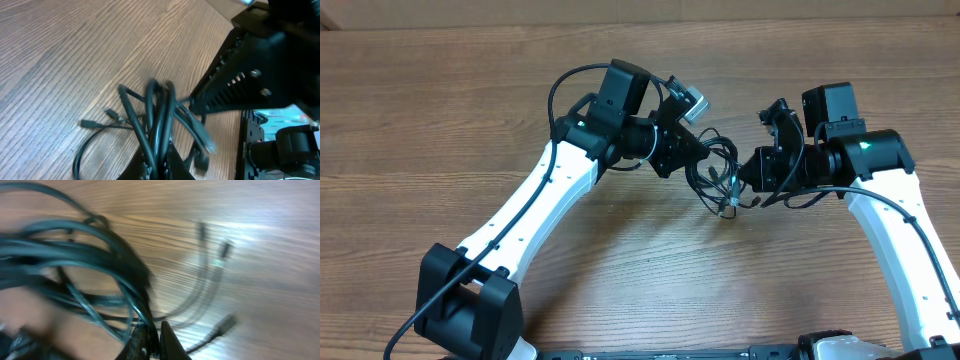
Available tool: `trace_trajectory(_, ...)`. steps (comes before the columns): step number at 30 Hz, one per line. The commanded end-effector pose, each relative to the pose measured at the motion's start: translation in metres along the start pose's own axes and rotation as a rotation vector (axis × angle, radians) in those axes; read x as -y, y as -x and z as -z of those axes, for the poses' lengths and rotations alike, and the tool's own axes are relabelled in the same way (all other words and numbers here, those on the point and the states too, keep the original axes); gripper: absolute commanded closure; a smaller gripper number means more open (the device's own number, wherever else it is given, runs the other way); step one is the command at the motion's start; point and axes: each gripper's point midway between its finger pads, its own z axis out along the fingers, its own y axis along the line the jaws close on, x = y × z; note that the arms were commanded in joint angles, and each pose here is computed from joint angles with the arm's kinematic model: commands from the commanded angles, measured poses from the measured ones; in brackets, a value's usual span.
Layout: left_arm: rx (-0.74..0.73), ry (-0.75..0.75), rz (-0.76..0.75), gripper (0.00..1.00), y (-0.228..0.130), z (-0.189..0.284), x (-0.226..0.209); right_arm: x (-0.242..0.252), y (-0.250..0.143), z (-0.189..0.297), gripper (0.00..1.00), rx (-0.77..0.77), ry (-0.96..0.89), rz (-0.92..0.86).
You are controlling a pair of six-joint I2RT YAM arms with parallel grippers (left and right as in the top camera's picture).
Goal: Untangle cables
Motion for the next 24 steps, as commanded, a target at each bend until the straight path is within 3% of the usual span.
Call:
trace_trajectory(1,0.049,-0.019,-0.014,0.96,0.017,0.018,0.010,0.067,0.002,0.014,0.96,0.074,-0.382,-0.260)
trace_trajectory(5,0.049,-0.012,-0.003,0.96,0.016,0.020,0.006,0.099,-0.008,0.030,0.96,0.119,-0.583,-0.422)
trace_trajectory(9,0.049,-0.011,-0.001,0.96,0.016,0.021,0.006,0.104,-0.011,0.034,0.96,0.136,-0.619,-0.486)
trace_trajectory(11,0.049,-0.011,-0.001,0.96,0.016,0.021,0.006,0.090,-0.005,0.025,0.92,0.124,-0.521,-0.460)
trace_trajectory(14,0.049,-0.011,-0.003,0.96,0.016,0.021,0.006,0.028,0.001,0.003,0.84,0.022,-0.149,-0.126)
trace_trajectory(17,0.049,-0.012,-0.002,0.96,0.016,0.021,0.006,-0.018,-0.004,0.002,0.70,-0.016,0.118,0.085)
trace_trajectory(19,0.050,-0.015,0.012,0.96,0.016,0.021,0.006,-0.028,-0.005,0.004,0.64,-0.015,0.178,0.129)
trace_trajectory(24,0.059,-0.091,0.035,0.96,0.019,0.021,0.019,-0.028,0.000,0.004,0.63,0.006,0.177,0.146)
